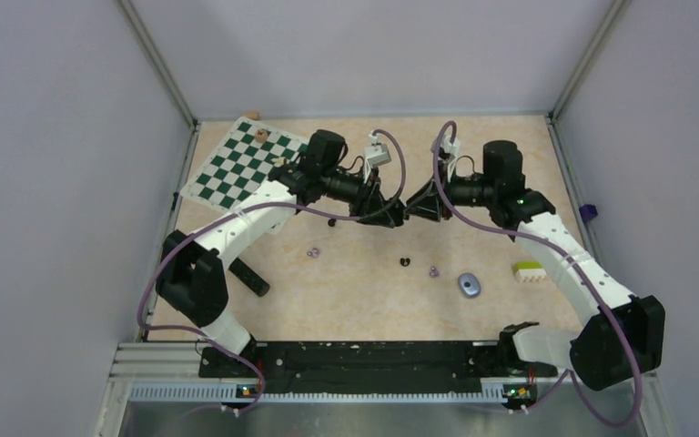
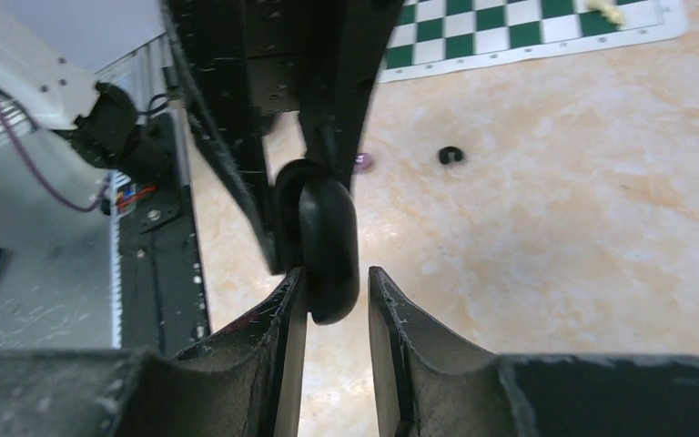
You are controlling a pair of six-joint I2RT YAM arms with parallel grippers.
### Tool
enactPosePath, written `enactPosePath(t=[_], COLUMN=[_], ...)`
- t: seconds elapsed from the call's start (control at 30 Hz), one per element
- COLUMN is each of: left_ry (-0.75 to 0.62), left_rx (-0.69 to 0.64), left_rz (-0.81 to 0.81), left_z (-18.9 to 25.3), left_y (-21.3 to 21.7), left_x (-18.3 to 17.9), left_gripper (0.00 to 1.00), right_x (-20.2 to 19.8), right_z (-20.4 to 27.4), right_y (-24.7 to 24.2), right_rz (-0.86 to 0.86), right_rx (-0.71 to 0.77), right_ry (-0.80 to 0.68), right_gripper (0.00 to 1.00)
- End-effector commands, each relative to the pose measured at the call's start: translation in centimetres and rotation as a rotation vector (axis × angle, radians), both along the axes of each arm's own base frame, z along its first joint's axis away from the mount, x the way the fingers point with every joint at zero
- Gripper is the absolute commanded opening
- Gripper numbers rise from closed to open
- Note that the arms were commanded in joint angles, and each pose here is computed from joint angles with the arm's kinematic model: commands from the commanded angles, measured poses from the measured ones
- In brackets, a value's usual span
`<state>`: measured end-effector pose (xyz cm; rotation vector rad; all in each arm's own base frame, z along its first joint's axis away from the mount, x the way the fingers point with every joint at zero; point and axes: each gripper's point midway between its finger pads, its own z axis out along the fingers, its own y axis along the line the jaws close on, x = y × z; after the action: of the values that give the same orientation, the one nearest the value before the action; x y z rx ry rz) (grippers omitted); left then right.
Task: Insert the wireless bluetooth earbuds into the charging case
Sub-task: Open the charging case to the charging case, then pick up the right earbud from the center of the board.
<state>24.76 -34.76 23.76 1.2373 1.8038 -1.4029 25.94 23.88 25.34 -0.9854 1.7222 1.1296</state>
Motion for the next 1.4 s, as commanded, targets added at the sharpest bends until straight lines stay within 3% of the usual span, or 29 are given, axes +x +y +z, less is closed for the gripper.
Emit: enactPosePath(t=[0.0, 0.13, 0.33, 0.43, 0.67, 0.9, 1.17, 1.37], left_ry=[0.006, 0.003, -0.007, -0.012, -0.049, -0.128, -0.171, -0.207], left_rx=[-0.054, -0.053, -0.053, -0.053, -0.063, -0.100, -0.087, -0.104], left_rz=[-0.086, -0.083, -0.073, -0.059, 0.008, 0.150, 0.216, 0.279], left_z=[1.8, 1.8, 2.0, 2.1, 3.1, 6.5, 6.1, 5.0], left_y=[0.3, 0.3, 0.4, 0.6, 2.0, 7.3, 12.2, 14.0], left_x=[-2.4, -2.4, -2.3, -2.0, -0.2, 3.0, 1.9, 1.4], left_gripper=[0.00, 0.00, 0.00, 0.00, 0.00, 0.00, 0.00, 0.00], right_x=[3.0, 3.0, 1.6, 1.5, 2.5, 3.6, 5.1, 2.4], right_z=[1.4, 1.6, 2.8, 3.5, 3.9, 1.7, -4.9, -12.3], right_y=[-1.8, -2.0, -1.7, -2.0, -3.0, -2.9, -3.0, -2.8], right_rz=[-0.133, -0.134, -0.074, -0.093, -0.165, -0.171, -0.167, -0.042], right_rx=[-0.030, -0.030, -0.004, -0.010, -0.037, -0.076, -0.205, -0.407], right_ry=[-0.131, -0.138, -0.144, -0.173, -0.214, -0.153, 0.076, 0.036], right_gripper=[0.30, 0.34, 0.57, 0.62, 0.65, 0.65, 0.60, 0.54])
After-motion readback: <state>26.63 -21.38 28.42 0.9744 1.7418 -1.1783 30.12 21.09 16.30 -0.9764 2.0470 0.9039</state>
